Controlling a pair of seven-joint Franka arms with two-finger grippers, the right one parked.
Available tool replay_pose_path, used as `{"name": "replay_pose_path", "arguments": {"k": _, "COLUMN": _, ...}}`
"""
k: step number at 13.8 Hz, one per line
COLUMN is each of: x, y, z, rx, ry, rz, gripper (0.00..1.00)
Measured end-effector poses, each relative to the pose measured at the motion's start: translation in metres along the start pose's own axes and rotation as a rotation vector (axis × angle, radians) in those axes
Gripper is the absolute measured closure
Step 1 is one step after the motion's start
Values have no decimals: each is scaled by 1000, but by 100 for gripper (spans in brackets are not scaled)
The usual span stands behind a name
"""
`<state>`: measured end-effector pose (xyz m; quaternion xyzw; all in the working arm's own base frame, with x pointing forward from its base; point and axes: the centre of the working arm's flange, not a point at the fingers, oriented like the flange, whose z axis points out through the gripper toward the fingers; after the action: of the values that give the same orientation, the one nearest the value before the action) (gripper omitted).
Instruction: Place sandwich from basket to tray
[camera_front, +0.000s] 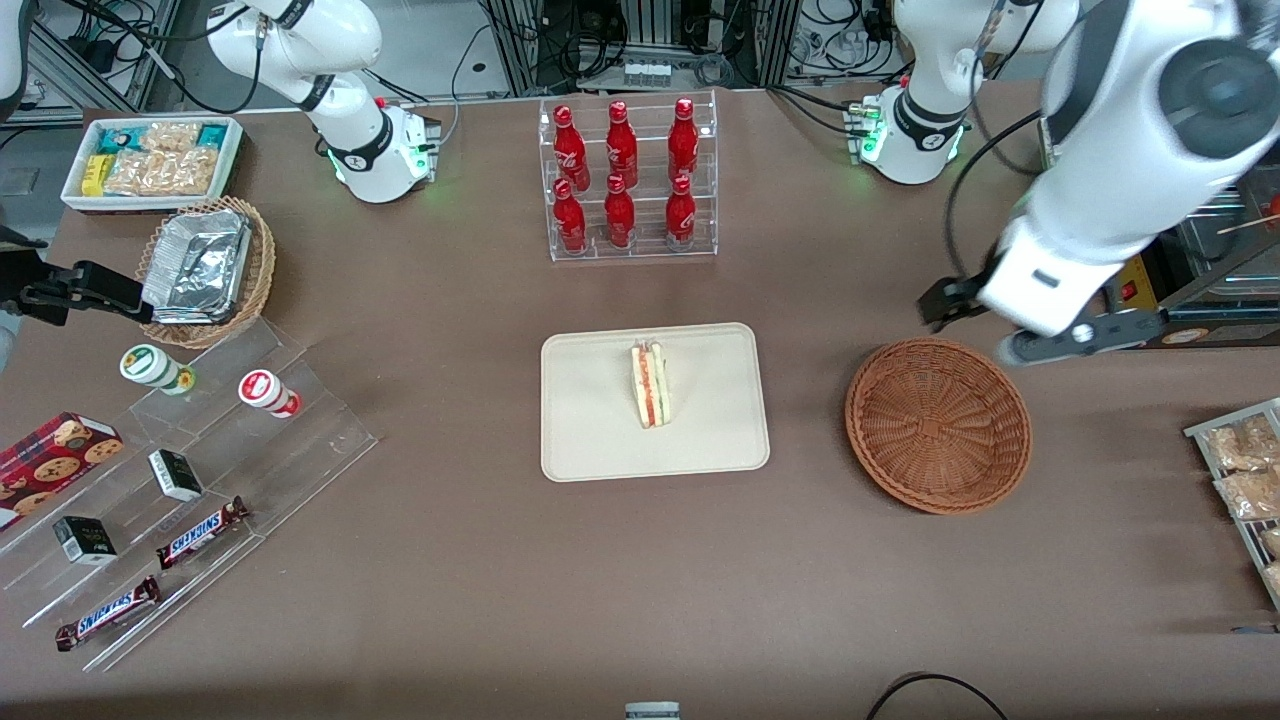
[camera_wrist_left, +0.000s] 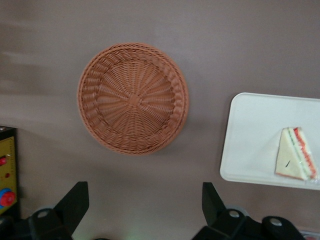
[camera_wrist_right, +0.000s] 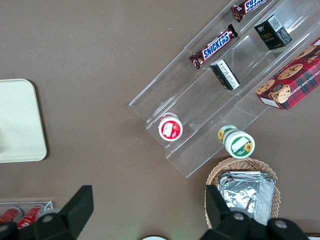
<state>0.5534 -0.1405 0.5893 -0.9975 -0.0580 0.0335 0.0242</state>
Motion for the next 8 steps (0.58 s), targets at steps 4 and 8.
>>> {"name": "replay_pose_path", "arguments": {"k": 4, "x": -14, "y": -58, "z": -13, "rx": 1, "ry": -32, "rz": 138, "gripper": 0}}
{"name": "replay_pose_path", "arguments": {"k": 8, "x": -17, "y": -83, "z": -24, "rx": -6, "ry": -25, "rz": 220, "gripper": 0}}
